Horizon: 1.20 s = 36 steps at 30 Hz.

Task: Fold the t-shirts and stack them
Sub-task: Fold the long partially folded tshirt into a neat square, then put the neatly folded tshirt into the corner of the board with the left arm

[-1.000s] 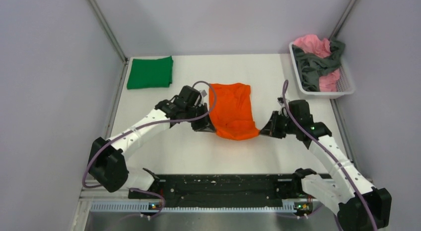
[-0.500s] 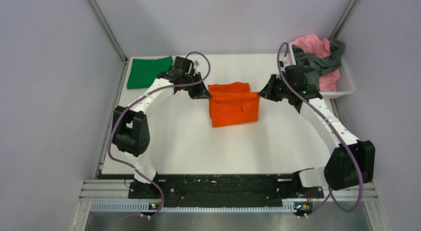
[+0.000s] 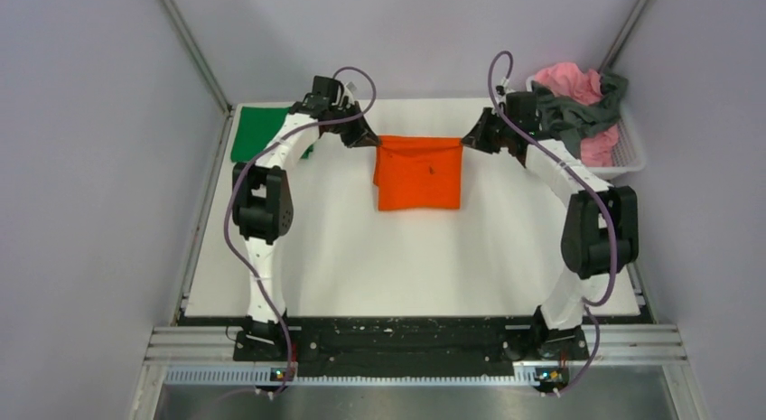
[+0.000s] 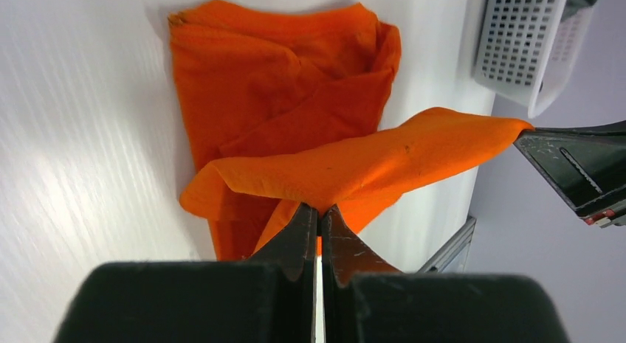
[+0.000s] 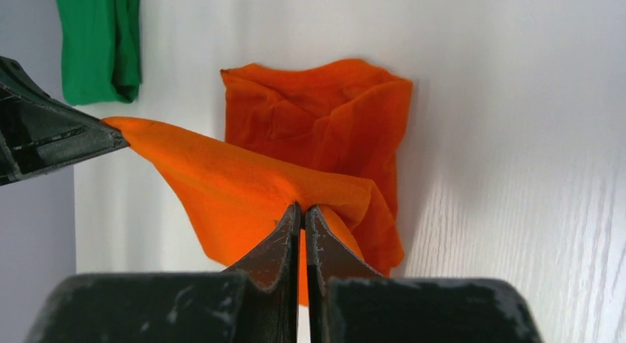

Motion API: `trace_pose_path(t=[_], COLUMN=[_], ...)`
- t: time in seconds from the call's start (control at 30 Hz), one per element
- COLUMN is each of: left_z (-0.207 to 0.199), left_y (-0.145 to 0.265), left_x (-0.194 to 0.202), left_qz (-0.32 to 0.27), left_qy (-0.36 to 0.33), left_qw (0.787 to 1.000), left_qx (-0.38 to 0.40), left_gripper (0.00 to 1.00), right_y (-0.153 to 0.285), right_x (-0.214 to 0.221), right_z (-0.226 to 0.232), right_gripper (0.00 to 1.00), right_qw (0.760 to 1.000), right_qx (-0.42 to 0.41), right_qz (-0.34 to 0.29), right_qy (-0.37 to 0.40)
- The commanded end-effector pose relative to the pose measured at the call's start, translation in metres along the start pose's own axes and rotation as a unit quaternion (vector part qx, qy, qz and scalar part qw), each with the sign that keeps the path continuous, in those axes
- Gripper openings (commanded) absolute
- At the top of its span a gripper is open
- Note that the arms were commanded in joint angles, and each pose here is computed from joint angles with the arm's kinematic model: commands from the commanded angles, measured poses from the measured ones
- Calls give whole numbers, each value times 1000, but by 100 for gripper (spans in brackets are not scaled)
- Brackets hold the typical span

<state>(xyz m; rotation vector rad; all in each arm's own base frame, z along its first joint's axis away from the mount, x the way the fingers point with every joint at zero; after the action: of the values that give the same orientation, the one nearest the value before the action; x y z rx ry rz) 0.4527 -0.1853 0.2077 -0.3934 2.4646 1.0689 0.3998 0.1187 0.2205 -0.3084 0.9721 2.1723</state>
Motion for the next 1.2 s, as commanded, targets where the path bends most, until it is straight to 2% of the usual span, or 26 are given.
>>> trace_pose_path(t=[0.0, 0.1, 0.13, 0.23, 0.27, 0.3, 0.33, 0.37, 0.4, 0.43, 0.47, 0.63, 0.77, 0.93, 1.17], left_z=[28, 45, 56, 70, 70, 68, 66, 63, 61, 62, 61, 69, 69, 68, 57], left_y=[-10, -22, -30, -41, -42, -43, -43, -42, -39, -37, -34, -34, -53, -77, -97], left_x=[-26, -42, -45, -58, -63, -66, -68, -68, -68, -66, -64, -30, -4, 14, 66], left_qz=[-23, -49, -56, -75, -78, -79, -80, -80, -80, -77, -77, -32, 23, 53, 119], left_qy=[2, 2, 6, 10, 6, 1, -2, -9, -14, -16, -21, -49, -73, -75, -75], left_qw=[1000, 999, 998, 997, 997, 997, 997, 997, 997, 997, 997, 997, 995, 991, 972], left_qx=[-2, -16, -31, -32, -21, -10, -3, 5, 4, -3, -10, -43, -71, -102, -186], left_gripper=[0, 0, 3, 17, 26, 34, 52, 93, 98, 99, 99, 99, 99, 99, 88], right_y=[-34, -69, -81, -116, -121, -125, -125, -125, -122, -117, -111, -73, -34, 3, 58], right_x=[-34, -42, -43, -52, -57, -59, -63, -66, -69, -71, -73, -51, -21, 7, 23], right_z=[-2, -14, -17, -30, -31, -32, -30, -26, -21, -16, -11, -9, -16, -28, -29], right_gripper=[0, 0, 0, 2, 7, 22, 44, 64, 77, 95, 98, 99, 99, 99, 99], right_qw=[998, 997, 998, 997, 997, 997, 997, 997, 997, 997, 996, 997, 998, 998, 995], right_qx=[-24, -26, -27, -17, -11, -2, 0, -2, -8, -11, -16, -20, -14, 15, 56], right_qz=[-56, -66, -61, -66, -74, -75, -76, -76, -77, -79, -80, -65, -56, -46, -70], right_qy=[19, 19, 20, 20, 19, 16, 15, 16, 17, 19, 22, 26, 24, 31, 48])
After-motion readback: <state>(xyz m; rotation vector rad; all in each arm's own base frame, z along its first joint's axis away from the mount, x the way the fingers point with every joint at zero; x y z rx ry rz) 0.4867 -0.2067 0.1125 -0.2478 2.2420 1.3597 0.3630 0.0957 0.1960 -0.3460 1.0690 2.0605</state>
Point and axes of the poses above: each gripper's point midway between its finger pads, its own y axis back along the fingers, its own z axis along the line the jaws close on, x = y × z, the point moved 8 cm from there along y, back along the fingers, and after that the axes turned 14 degrees about -y, right-handed, at the moved point
